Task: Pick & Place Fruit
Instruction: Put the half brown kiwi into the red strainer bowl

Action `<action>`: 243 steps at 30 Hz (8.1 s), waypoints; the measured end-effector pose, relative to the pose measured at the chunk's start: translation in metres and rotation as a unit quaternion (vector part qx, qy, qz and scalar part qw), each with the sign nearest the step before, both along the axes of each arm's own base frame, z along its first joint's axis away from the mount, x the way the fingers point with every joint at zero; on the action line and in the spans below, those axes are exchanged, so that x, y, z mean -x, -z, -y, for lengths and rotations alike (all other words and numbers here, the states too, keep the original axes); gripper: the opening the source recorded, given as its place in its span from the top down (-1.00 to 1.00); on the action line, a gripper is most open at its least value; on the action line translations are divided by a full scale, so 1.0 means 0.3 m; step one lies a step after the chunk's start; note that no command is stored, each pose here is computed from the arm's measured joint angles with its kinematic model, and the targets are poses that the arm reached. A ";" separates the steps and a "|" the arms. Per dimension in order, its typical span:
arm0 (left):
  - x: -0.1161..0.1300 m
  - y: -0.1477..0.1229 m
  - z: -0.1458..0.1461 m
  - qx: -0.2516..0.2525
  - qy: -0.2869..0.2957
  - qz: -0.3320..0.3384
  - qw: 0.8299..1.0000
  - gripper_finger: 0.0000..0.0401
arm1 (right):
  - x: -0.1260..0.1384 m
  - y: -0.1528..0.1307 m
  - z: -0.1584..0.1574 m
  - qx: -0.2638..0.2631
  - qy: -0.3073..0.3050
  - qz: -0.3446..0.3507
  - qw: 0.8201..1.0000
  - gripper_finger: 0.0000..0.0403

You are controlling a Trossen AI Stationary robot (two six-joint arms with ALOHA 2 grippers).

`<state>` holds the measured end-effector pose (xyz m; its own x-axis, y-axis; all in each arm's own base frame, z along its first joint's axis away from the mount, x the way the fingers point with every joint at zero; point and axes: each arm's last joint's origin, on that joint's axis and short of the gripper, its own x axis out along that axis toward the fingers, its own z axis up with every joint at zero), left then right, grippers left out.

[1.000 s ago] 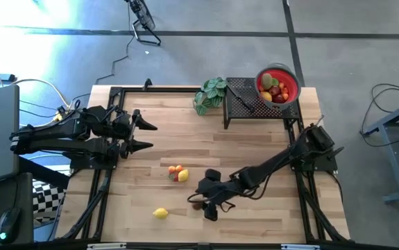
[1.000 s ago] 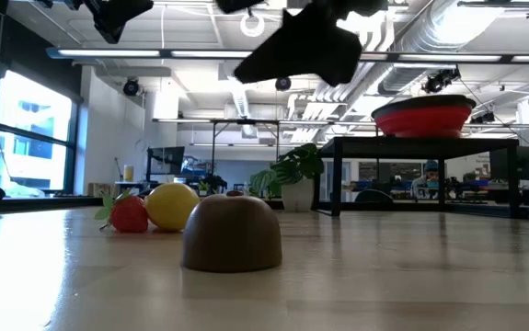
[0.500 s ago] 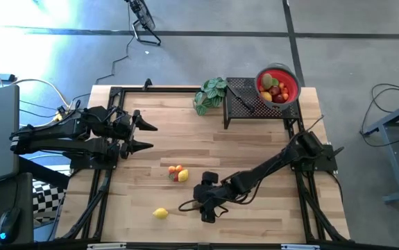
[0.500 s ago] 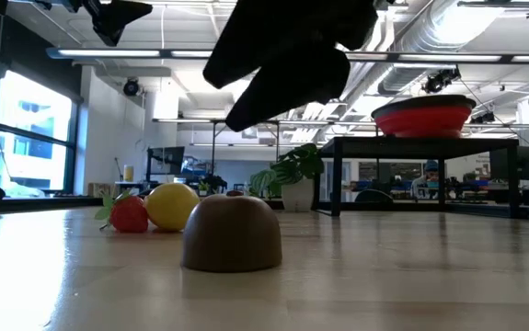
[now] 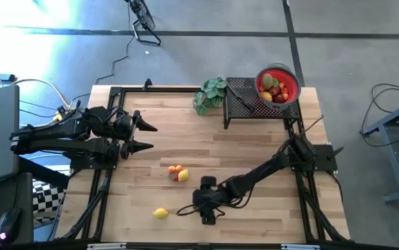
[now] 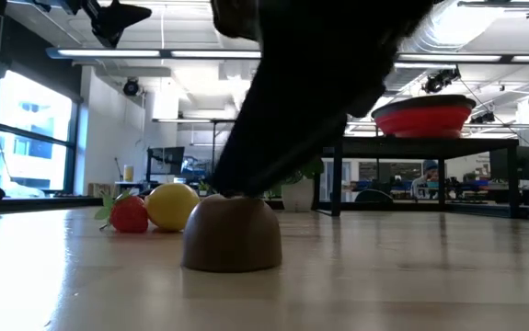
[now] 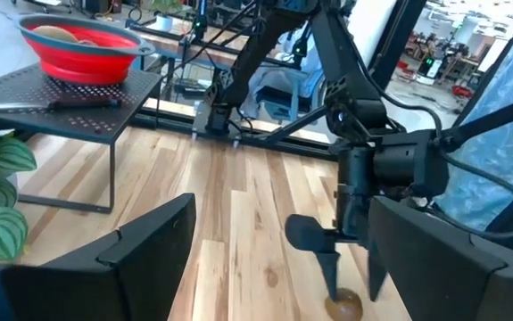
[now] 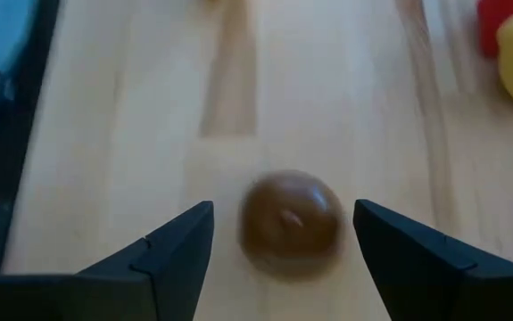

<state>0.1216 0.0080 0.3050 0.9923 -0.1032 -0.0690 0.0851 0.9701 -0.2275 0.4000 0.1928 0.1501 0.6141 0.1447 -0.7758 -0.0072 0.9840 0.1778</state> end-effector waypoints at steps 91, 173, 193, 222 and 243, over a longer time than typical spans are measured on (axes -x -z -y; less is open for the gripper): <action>0.001 0.008 0.000 -0.002 -0.002 -0.012 1.000 -0.63 | 0.016 0.068 0.011 0.008 0.011 -0.068 0.998 -0.31; 0.001 0.005 0.000 0.001 -0.002 -0.008 1.000 -0.63 | 0.259 -0.583 0.185 0.073 0.191 0.151 0.967 -0.14; 0.002 0.006 -0.027 -0.049 -0.134 -0.011 0.990 -0.63 | 0.256 -0.633 0.445 0.201 0.320 0.146 0.914 -0.14; 0.004 0.008 -0.036 -0.048 -0.186 -0.017 0.981 -0.63 | 0.449 -0.720 0.915 0.259 0.625 0.114 0.728 -0.14; 0.011 0.006 -0.055 -0.124 -0.282 -0.031 0.951 -0.63 | 0.611 -0.666 1.160 0.175 0.691 -0.036 0.700 -0.14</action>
